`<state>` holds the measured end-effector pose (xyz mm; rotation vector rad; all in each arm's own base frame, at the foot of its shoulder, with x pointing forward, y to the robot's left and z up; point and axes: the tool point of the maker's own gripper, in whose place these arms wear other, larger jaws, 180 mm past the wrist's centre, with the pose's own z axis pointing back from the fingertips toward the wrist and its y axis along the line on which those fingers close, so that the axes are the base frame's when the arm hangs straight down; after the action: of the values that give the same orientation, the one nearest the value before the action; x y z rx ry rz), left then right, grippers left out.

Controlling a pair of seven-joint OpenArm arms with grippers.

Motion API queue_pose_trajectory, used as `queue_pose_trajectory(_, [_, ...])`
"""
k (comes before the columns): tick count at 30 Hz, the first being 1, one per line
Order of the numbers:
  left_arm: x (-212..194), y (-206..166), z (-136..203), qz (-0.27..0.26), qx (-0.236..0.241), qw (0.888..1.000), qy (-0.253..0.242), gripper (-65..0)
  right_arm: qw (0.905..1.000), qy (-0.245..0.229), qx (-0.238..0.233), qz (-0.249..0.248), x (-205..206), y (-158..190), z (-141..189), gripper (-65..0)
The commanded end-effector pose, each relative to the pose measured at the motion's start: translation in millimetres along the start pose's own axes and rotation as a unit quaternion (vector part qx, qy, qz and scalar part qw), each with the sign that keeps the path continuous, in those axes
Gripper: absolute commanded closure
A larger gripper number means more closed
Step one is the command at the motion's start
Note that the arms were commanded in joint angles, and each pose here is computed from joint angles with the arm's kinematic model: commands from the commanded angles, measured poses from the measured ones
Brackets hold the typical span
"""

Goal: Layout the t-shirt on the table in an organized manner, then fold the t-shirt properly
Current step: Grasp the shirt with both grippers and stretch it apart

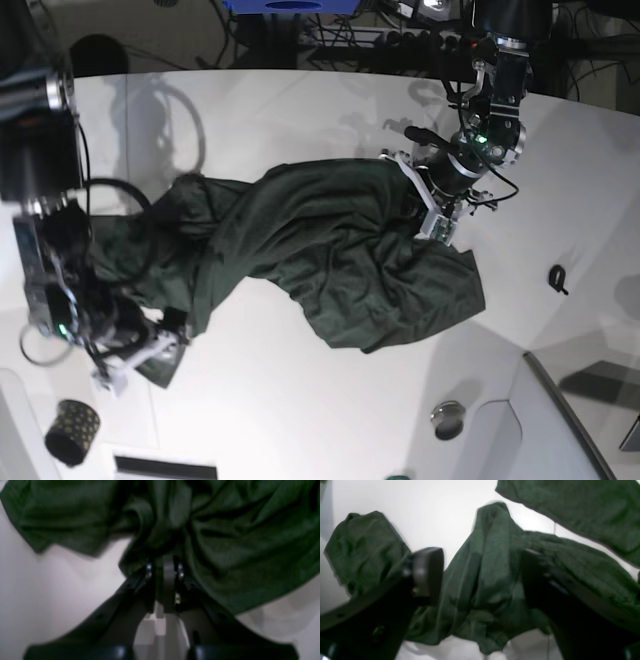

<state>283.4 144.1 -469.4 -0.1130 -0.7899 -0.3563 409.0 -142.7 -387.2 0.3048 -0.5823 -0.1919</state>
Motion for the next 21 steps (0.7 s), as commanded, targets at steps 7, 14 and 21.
queue_pose_trajectory(7, [14, 7, 1, -0.001, 0.005, 1.000, -0.023, -5.4, 0.9997, 0.016, 0.017, 0.011, -95, -5, 47, -45.5])
queue_pose_trajectory(14, [20, 8, 0, -0.002, 0.006, 1.000, -0.029, -5.4, 0.9967, 0.066, 0.026, 0.038, -146, 9, 26, -45.5])
queue_pose_trajectory(21, [15, 8, 1, -0.002, 0.006, 1.000, -0.023, -5.4, 0.9926, 0.077, -0.034, 0.087, -167, -13, 1, -44.7])
